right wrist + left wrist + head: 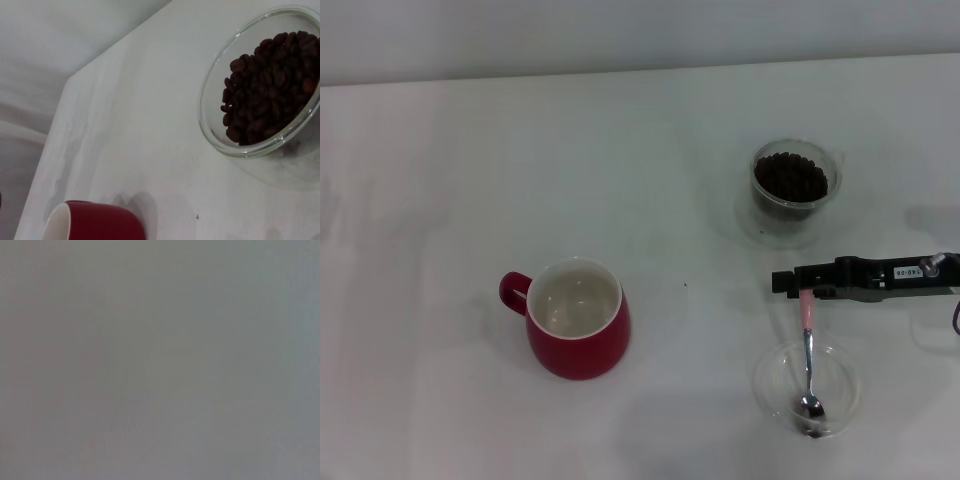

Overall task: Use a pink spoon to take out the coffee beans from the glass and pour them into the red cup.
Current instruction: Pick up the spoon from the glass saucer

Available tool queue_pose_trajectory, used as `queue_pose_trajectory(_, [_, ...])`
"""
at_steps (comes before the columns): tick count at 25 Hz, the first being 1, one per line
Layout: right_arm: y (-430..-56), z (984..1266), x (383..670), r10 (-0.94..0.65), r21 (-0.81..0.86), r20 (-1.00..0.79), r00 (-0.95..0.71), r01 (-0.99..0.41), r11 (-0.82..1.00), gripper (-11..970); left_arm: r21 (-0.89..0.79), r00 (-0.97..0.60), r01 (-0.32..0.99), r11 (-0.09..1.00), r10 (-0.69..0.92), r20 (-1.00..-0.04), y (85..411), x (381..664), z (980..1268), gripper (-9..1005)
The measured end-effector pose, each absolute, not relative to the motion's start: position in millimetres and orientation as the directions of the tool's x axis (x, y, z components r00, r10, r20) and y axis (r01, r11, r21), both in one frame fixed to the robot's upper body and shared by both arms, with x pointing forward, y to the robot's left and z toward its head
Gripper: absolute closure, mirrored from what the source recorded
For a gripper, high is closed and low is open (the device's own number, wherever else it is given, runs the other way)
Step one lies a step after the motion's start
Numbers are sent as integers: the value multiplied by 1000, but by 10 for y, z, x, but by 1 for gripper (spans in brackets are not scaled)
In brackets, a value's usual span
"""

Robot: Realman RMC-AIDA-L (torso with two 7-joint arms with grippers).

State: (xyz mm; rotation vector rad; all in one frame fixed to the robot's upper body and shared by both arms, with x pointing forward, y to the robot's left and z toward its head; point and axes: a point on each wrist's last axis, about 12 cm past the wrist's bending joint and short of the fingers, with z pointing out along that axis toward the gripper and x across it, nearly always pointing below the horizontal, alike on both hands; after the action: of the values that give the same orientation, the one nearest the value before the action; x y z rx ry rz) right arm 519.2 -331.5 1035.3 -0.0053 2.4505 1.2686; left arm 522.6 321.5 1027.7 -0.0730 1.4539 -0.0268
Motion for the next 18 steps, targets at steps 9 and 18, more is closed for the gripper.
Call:
queue_pose_trajectory(9, [-3321, 10340, 5190, 173, 782, -335, -926, -171, 599, 498, -65, 118, -25, 998, -62, -991, 3214, 5231, 10280, 104])
queue_pose_trajectory(18, [-3348, 10340, 5180, 179, 781, -337, -924, -168, 601, 758, -65, 118, -26, 998, -62, -991, 3215, 5229, 10279, 104])
